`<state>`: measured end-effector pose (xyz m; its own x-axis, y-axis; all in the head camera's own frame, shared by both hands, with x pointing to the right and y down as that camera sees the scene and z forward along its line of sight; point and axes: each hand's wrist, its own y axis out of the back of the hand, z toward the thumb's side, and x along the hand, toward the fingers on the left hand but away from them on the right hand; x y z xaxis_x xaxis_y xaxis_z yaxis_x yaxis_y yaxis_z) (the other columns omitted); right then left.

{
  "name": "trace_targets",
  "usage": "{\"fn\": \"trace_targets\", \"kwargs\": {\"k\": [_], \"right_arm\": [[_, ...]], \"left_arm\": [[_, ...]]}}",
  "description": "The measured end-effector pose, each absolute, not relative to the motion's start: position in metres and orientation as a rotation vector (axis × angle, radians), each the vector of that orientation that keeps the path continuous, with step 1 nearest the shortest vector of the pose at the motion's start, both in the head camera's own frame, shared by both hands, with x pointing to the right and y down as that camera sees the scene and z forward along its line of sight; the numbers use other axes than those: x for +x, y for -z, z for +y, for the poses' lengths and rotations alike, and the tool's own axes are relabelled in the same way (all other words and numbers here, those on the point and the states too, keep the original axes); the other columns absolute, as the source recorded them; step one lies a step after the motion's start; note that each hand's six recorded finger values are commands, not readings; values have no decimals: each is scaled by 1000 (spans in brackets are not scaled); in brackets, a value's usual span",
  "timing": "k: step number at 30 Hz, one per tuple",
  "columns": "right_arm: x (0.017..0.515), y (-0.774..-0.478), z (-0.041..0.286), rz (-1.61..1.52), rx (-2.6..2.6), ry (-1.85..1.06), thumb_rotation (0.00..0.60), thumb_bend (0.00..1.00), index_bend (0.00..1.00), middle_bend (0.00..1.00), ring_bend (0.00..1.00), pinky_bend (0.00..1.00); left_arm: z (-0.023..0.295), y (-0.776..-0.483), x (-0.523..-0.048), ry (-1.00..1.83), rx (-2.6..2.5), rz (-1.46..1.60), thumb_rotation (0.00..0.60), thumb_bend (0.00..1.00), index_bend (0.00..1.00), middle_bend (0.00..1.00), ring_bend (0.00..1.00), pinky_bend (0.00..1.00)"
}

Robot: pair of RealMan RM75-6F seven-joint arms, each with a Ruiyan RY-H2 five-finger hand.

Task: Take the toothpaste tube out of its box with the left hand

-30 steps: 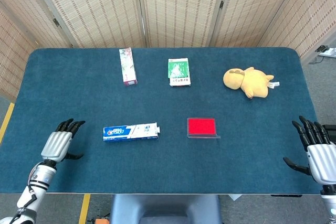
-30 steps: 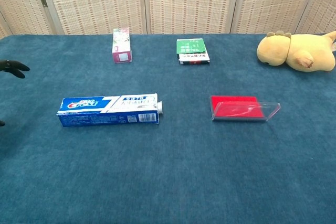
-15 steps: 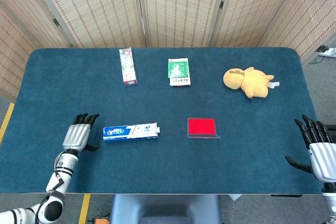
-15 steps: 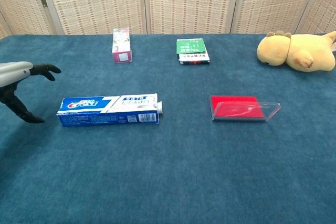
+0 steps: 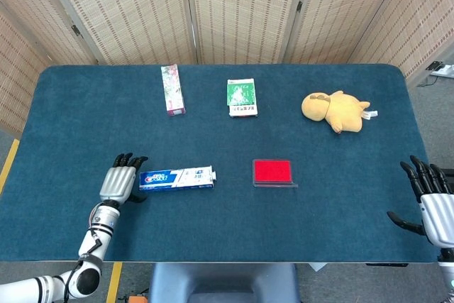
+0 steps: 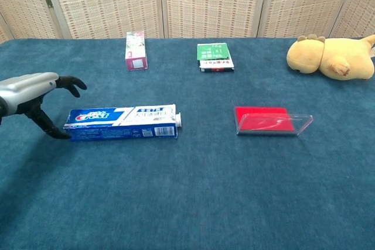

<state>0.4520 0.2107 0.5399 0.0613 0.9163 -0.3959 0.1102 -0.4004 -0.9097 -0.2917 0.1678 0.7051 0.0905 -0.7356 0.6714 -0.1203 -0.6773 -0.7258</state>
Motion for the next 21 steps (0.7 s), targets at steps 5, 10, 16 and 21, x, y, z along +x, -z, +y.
{"fn": "trace_targets", "kwargs": {"k": [5, 10, 16, 21], "right_arm": [[453, -540, 210, -1049, -1618, -1418, 600, 207, 0, 0, 0, 0], [454, -539, 210, -1056, -1617, -1416, 600, 208, 0, 0, 0, 0], [456, -537, 209, -1064, -1608, -1416, 600, 208, 0, 0, 0, 0], [456, -538, 208, -1066, -1605, -1418, 600, 208, 0, 0, 0, 0]], "left_arm": [[169, -708, -282, 1621, -1887, 843, 600, 88, 200, 262, 102, 89], [170, -712, -276, 1622, -1894, 830, 600, 88, 200, 262, 102, 90], [167, -717, -277, 1629, -1898, 871, 600, 92, 210, 271, 119, 108], [164, -722, -276, 1629, -1887, 892, 600, 92, 237, 298, 141, 117]]}}
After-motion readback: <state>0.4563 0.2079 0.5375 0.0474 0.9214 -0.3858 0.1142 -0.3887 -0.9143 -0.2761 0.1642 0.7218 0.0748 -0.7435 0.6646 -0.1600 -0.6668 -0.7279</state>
